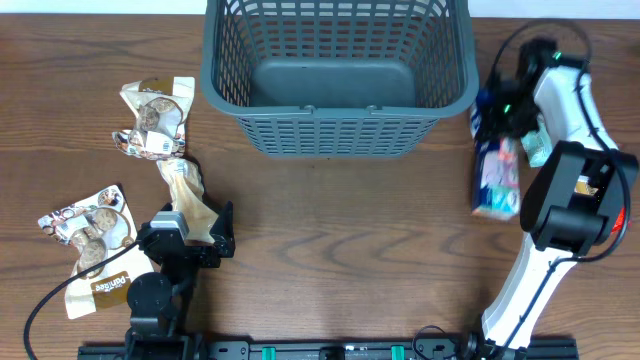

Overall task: Pack container
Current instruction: 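Lift the tissue bundle with the right gripper and drop it into the basket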

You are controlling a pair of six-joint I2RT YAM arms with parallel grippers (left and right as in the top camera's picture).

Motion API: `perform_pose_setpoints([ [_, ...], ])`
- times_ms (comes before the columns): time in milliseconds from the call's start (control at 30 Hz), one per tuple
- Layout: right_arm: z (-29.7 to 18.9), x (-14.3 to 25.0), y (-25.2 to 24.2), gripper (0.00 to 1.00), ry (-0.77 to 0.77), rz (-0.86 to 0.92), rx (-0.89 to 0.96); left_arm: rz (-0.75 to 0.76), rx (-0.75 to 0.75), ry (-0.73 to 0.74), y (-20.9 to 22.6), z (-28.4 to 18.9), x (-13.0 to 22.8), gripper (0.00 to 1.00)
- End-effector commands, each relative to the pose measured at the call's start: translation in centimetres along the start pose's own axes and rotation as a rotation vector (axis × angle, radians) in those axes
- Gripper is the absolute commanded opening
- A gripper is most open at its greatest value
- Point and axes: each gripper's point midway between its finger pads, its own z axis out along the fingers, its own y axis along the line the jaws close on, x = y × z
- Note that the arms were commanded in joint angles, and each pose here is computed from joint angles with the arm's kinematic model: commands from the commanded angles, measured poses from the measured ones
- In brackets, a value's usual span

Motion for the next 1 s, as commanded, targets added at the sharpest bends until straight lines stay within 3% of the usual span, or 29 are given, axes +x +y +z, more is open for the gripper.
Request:
perform_pose_setpoints([
  [0, -10.2, -5.6, -0.6, 0.01, -0.289, 0.031, 0.044, -0.007, -0.005, 0.019, 0.1, 0.0, 0.5, 0.99],
  [267, -28.7, -8.7, 1.5, 0.01, -0.745, -0.025, 0.119, -0.008, 0.005, 0.043, 0.0, 0.0, 1.1, 0.99],
  [367, -33.8, -8.2, 5.5, 0.01, -0.874, -0.181, 0.099, -0.008, 0.005, 0.043, 0.0, 0.0, 1.1, 0.99],
  [500, -38.8, -6.8, 13.1, 0.01, -1.019, -0.538, 0.078, -0.008, 0.005, 0.043, 0.0, 0.0, 1.1, 0.99],
  [733, -39.4, -4.7, 25.6, 0.01, -1.109, -1.188, 0.140, -0.008, 0.005, 0.043, 0.0, 0.0, 1.1, 0.99],
  [933, -33.8, -6.3, 30.8, 0.02, -1.042, -1.597, 0.229, -0.008, 0.006, 0.043, 0.0, 0.0, 1.1, 0.99],
  [967, -32.2, -6.8, 31.4, 0.08, -1.019, -1.621, 0.208, -0.008, 0.006, 0.043, 0.0, 0.0, 1.1, 0.99],
])
